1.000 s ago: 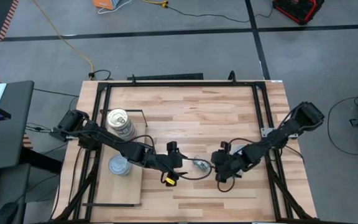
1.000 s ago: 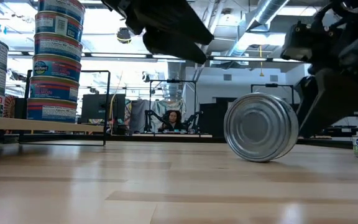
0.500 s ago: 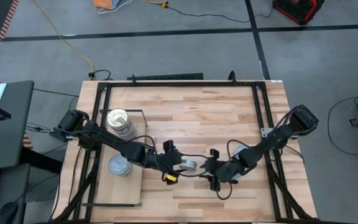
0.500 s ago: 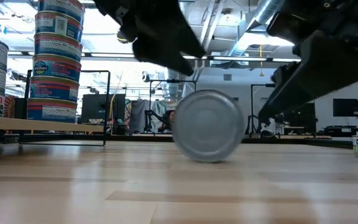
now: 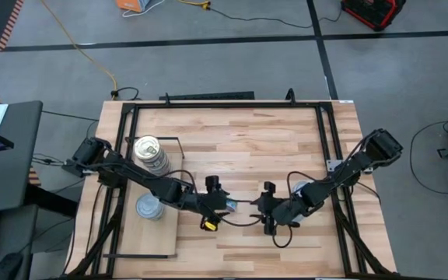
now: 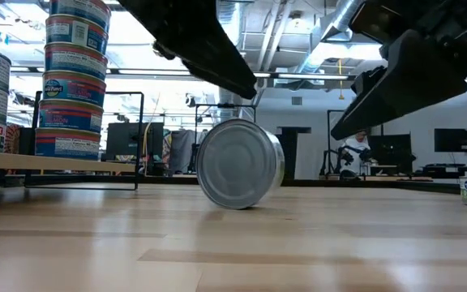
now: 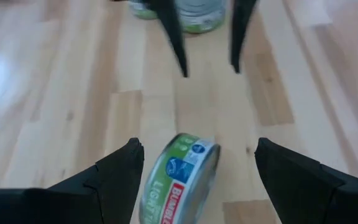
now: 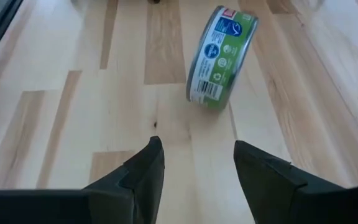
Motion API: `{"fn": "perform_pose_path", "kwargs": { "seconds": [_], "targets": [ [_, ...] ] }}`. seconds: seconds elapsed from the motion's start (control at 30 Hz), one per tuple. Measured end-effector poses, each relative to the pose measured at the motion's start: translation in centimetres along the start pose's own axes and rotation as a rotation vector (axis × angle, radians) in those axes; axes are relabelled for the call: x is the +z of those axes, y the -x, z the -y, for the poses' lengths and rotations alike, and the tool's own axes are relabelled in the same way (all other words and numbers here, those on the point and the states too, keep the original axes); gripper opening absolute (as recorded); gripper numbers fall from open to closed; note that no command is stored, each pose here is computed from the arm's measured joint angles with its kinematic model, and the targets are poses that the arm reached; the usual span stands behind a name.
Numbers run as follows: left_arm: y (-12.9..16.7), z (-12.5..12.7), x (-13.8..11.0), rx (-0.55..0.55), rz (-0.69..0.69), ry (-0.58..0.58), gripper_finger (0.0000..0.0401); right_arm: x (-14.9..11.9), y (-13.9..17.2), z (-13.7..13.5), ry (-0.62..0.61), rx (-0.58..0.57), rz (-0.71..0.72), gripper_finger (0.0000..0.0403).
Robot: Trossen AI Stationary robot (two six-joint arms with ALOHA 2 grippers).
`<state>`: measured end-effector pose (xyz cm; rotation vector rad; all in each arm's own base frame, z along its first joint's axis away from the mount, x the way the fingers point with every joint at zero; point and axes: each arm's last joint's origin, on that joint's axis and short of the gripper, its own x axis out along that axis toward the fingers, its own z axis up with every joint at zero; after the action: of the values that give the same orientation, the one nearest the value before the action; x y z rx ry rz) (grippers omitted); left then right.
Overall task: Stack canned seafood by type on shelf
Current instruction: Stack the top green and white tuna can on the green and white tuna can on the shelf
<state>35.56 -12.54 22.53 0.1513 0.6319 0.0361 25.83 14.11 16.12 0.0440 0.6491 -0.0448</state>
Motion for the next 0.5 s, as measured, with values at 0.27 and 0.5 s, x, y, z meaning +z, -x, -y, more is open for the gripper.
{"fn": "perform_pose_path", "kwargs": {
  "seconds": [0.27,0.5],
  "targets": [
    [-0.5,-2.3,0.7,-0.097,-0.054,-0.064,0.0295,-0.1,0.2,-0.4,0.006,0.012,0.003,0.0221],
    [-0.4,-2.3,1.1,-0.099,-0.048,-0.098,0.0295,-0.1,0.2,-0.3,0.005,-0.009,0.012,0.0221]
  ]
}}
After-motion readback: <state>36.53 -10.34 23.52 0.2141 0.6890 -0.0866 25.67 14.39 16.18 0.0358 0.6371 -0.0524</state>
